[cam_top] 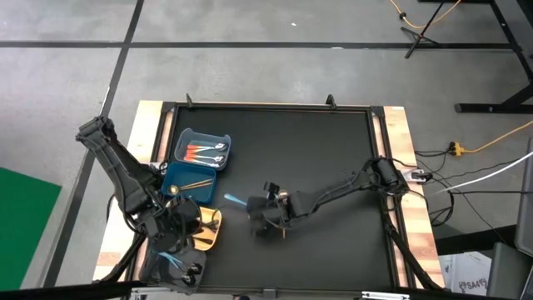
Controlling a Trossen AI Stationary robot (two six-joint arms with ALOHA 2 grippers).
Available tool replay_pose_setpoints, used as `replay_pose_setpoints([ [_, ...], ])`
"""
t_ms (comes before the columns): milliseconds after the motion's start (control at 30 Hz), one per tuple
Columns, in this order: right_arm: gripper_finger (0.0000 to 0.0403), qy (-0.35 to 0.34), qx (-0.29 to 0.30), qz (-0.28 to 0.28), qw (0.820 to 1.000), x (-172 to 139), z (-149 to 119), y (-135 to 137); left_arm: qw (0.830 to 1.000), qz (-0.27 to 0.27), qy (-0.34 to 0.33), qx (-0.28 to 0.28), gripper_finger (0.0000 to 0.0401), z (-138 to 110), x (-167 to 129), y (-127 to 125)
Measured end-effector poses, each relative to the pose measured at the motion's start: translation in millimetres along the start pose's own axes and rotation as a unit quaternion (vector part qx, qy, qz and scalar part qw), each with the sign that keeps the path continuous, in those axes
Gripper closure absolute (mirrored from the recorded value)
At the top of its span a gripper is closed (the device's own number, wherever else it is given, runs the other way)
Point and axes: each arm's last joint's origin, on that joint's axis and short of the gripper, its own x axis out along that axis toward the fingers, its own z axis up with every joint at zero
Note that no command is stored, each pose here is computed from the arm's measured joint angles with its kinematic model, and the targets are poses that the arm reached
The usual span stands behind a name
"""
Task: Sort silverware by color (type)
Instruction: Put the blue spoon into the black bin
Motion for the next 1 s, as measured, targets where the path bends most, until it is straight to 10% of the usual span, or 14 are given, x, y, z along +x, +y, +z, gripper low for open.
replay_pose_setpoints([
  [433, 0.0403, -0.140, -0.102, 0.017, 0.985, -38, 1, 62, 0.990, -0.009, -0.045, -0.132, 0.0330, 8, -6, -4],
  [1000, 0.0403, -0.165, -0.126, 0.012, 0.978, -42, 3, 67, 0.980, -0.025, -0.070, -0.186, 0.0330, 21, -2, -5],
])
